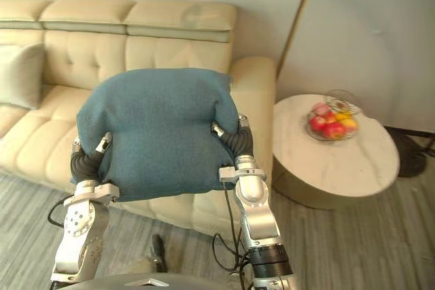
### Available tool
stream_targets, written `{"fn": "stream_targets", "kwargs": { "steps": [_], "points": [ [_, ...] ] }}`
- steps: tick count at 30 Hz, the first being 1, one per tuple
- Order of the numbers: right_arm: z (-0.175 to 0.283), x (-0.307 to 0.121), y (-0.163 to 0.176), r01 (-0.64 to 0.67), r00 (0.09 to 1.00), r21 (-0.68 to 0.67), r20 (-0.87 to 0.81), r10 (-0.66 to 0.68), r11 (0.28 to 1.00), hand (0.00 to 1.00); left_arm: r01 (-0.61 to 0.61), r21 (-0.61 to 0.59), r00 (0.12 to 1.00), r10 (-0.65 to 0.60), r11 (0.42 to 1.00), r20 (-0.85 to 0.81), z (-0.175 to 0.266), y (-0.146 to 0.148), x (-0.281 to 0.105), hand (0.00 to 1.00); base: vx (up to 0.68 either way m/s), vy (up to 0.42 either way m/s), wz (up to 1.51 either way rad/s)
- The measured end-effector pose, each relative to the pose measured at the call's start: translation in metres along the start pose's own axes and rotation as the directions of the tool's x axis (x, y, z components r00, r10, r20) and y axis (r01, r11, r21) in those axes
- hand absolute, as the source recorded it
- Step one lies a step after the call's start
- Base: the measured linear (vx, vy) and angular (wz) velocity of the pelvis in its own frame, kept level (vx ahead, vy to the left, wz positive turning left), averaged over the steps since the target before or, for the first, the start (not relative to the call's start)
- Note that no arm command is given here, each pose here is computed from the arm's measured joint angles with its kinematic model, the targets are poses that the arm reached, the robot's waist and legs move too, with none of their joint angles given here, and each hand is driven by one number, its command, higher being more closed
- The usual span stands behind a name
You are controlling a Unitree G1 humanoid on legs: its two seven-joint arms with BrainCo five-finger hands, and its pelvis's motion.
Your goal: Pick up cushions and gather them together orderly.
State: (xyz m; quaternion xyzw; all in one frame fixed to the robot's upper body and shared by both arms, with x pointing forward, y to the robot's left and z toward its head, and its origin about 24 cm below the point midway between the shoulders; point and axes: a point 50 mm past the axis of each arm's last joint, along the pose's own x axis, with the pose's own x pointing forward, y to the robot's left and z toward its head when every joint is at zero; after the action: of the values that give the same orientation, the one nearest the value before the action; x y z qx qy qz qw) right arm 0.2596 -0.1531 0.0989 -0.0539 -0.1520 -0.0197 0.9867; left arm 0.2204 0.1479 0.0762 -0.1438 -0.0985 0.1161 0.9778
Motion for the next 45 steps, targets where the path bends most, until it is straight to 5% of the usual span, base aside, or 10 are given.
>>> {"fn": "stream_targets", "kwargs": {
  "steps": [17,39,45],
  "points": [
    [-0.025,-0.008,0.005,0.077,0.990,0.090,-0.128,-0.065,0.993,1.00,0.060,0.098,0.996,-0.053,0.993,-0.076,-0.017,0.007,0.013,1.00,0.04,0.197,0.22],
    [-0.005,-0.045,-0.028,0.162,0.984,0.102,-0.088,-0.153,0.982,1.00,0.170,-0.084,0.982,-0.176,0.982,-0.069,-0.010,-0.024,-0.005,1.00,0.30,0.007,0.05],
    [-0.020,-0.053,-0.010,0.179,0.973,0.159,-0.173,-0.151,0.971,1.00,0.130,-0.041,0.984,-0.134,0.991,-0.117,-0.016,-0.007,-0.017,1.00,0.18,0.333,-1.16]
  ]
}}
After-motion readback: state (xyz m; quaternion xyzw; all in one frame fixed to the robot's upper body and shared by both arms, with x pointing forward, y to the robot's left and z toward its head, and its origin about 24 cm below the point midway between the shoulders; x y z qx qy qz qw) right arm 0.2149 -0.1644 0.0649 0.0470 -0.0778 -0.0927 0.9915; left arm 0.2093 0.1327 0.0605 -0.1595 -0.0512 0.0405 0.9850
